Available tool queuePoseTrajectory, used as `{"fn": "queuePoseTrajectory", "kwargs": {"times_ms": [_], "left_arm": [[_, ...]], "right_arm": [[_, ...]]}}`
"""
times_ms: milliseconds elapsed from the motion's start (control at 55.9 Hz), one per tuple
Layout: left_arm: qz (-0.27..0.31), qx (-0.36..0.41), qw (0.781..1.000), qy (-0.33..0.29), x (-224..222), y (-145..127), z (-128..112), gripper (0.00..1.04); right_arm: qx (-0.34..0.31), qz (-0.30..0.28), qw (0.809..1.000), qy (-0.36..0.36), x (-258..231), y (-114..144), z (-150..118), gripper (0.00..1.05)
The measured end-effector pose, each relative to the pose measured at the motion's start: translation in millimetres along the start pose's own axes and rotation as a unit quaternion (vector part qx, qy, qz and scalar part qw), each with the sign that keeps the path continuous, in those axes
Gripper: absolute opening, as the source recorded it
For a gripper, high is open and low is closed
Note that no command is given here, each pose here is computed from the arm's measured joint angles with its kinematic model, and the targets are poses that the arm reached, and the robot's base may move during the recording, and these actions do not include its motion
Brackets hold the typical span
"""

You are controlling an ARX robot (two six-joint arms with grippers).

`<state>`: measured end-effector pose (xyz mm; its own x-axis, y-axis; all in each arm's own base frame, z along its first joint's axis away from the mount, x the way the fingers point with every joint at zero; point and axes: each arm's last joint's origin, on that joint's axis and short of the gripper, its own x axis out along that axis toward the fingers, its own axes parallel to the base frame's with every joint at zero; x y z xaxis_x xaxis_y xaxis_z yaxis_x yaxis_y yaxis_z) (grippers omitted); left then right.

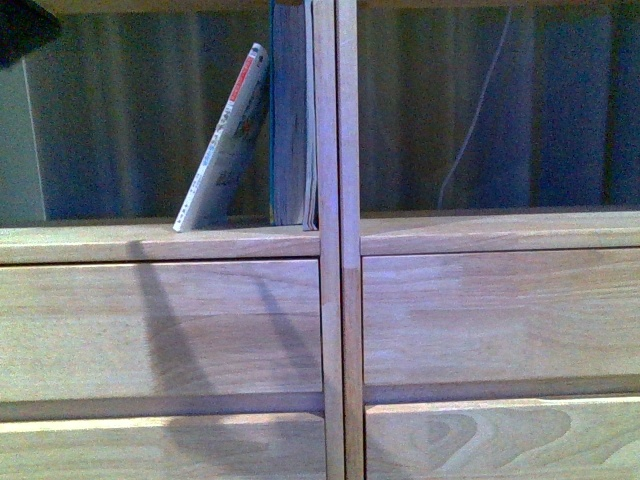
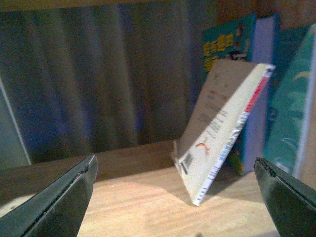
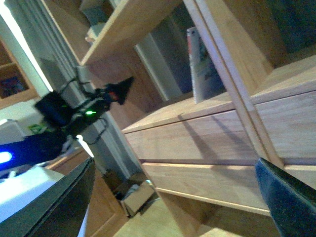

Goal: Organize books on shelf

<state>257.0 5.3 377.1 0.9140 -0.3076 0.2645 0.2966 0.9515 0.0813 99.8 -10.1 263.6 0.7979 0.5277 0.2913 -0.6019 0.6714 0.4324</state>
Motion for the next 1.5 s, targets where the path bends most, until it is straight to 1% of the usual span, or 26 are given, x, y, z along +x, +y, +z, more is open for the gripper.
{"fn": "queuePoseTrajectory", "kwargs": {"times_ms": [72, 107, 125, 143, 179, 215, 232, 250, 268, 304, 322, 358, 375, 411, 501, 572, 590, 626, 662, 679, 697, 751, 769, 1073, 1395, 1502], "left_arm": [[-0.010, -0.016, 1.000, 0.004, -25.8, -3.1, 3.4, 0.97], [0.031, -0.021, 0.999, 0.023, -33.5, -6.3, 6.9, 0.93], [0.037, -0.024, 0.999, 0.032, -35.2, -7.6, 7.3, 0.91], [0.075, -0.024, 0.996, 0.049, -39.5, -8.3, 7.1, 0.87], [0.121, -0.028, 0.989, 0.085, -47.9, -13.4, 0.1, 0.80], [0.141, -0.028, 0.984, 0.101, -53.7, -17.8, -8.4, 0.75], [0.150, -0.028, 0.982, 0.108, -57.7, -20.3, -14.6, 0.72], [0.154, -0.027, 0.981, 0.113, -61.3, -22.3, -20.6, 0.68], [0.154, -0.027, 0.981, 0.116, -62.8, -23.2, -24.0, 0.66], [0.151, -0.028, 0.980, 0.126, -68.7, -27.1, -37.8, 0.59], [0.151, -0.028, 0.980, 0.128, -70.2, -27.7, -41.2, 0.58], [0.154, -0.027, 0.978, 0.135, -76.9, -29.8, -53.4, 0.51], [0.154, -0.027, 0.978, 0.137, -78.6, -30.3, -56.3, 0.49], [0.155, -0.027, 0.977, 0.140, -87.1, -32.9, -67.3, 0.40], [0.156, -0.025, 0.978, 0.135, -99.5, -36.9, -78.9, 0.24], [0.156, -0.025, 0.978, 0.136, -110.4, -40.4, -91.2, 0.10], [0.156, -0.025, 0.978, 0.136, -111.7, -40.8, -92.4, 0.08], [0.155, -0.026, 0.978, 0.137, -116.3, -42.4, -98.1, 0.03], [0.155, -0.025, 0.978, 0.138, -119.8, -43.6, -102.2, 0.03], [0.155, -0.025, 0.978, 0.139, -123.1, -44.7, -105.9, 0.03], [0.155, -0.025, 0.978, 0.140, -124.2, -45.0, -107.2, 0.03], [0.155, -0.025, 0.978, 0.141, -130.2, -47.0, -113.8, 0.03], [0.155, -0.025, 0.978, 0.141, -131.2, -47.2, -114.7, 0.03], [0.155, -0.024, 0.978, 0.138, -159.1, -56.2, -139.3, 0.03], [0.155, -0.024, 0.978, 0.138, -172.1, -60.4, -148.4, 0.03], [0.155, -0.024, 0.978, 0.137, -176.2, -61.7, -150.6, 0.03]], "right_arm": [[-0.024, -0.020, 0.999, -0.008, -1.6, -2.3, 0.4, 0.98], [-0.040, -0.034, 0.999, -0.015, -3.1, -3.6, 1.3, 0.98], [-0.044, -0.038, 0.998, -0.017, -3.5, -3.8, 1.4, 0.98], [-0.048, -0.049, 0.997, -0.019, -4.4, -4.4, 1.4, 0.98], [-0.058, -0.064, 0.996, -0.018, -5.9, -6.0, 0.7, 0.98], [-0.065, -0.080, 0.994, -0.022, -6.0, -7.3, 0.4, 0.97], [-0.078, -0.113, 0.990, -0.029, -5.5, -7.3, 1.1, 0.94], [-0.077, -0.150, 0.985, -0.032, -4.8, -7.1, 1.4, 0.91], [-0.088, -0.165, 0.982, -0.030, -4.4, -6.5, 1.6, 0.89], [-0.116, -0.224, 0.968, -0.015, -4.7, -5.2, -0.9, 0.83], [-0.122, -0.236, 0.964, -0.010, -5.1, -5.4, -2.4, 0.81], [-0.152, -0.279, 0.948, 0.019, -7.8, -8.1, -10.8, 0.75], [-0.160, -0.286, 0.945, 0.026, -8.5, -8.9, -13.1, 0.73], [-0.190, -0.309, 0.931, 0.045, -10.7, -12.6, -21.8, 0.64], [-0.228, -0.332, 0.914, 0.058, -11.7, -15.6, -33.4, 0.49], [-0.243, -0.315, 0.915, 0.067, -10.5, -13.6, -43.7, 0.35], [-0.243, -0.313, 0.915, 0.068, -10.5, -13.7, -44.7, 0.33], [-0.248, -0.309, 0.916, 0.069, -11.1, -14.1, -47.8, 0.26], [-0.250, -0.310, 0.915, 0.068, -11.8, -15.1, -49.9, 0.21], [-0.250, -0.312, 0.914, 0.069, -12.5, -16.4, -52.3, 0.16], [-0.251, -0.311, 0.914, 0.070, -12.7, -16.8, -53.1, 0.14], [-0.252, -0.312, 0.913, 0.072, -14.1, -19.2, -57.8, 0.04], [-0.253, -0.312, 0.913, 0.073, -14.2, -19.5, -58.3, 0.02], [-0.257, -0.311, 0.912, 0.074, -19.9, -27.5, -74.6, 0.03], [-0.257, -0.311, 0.912, 0.074, -22.2, -30.9, -81.3, 0.03], [-0.259, -0.311, 0.912, 0.070, -24.8, -33.8, -87.5, 0.03]]}}
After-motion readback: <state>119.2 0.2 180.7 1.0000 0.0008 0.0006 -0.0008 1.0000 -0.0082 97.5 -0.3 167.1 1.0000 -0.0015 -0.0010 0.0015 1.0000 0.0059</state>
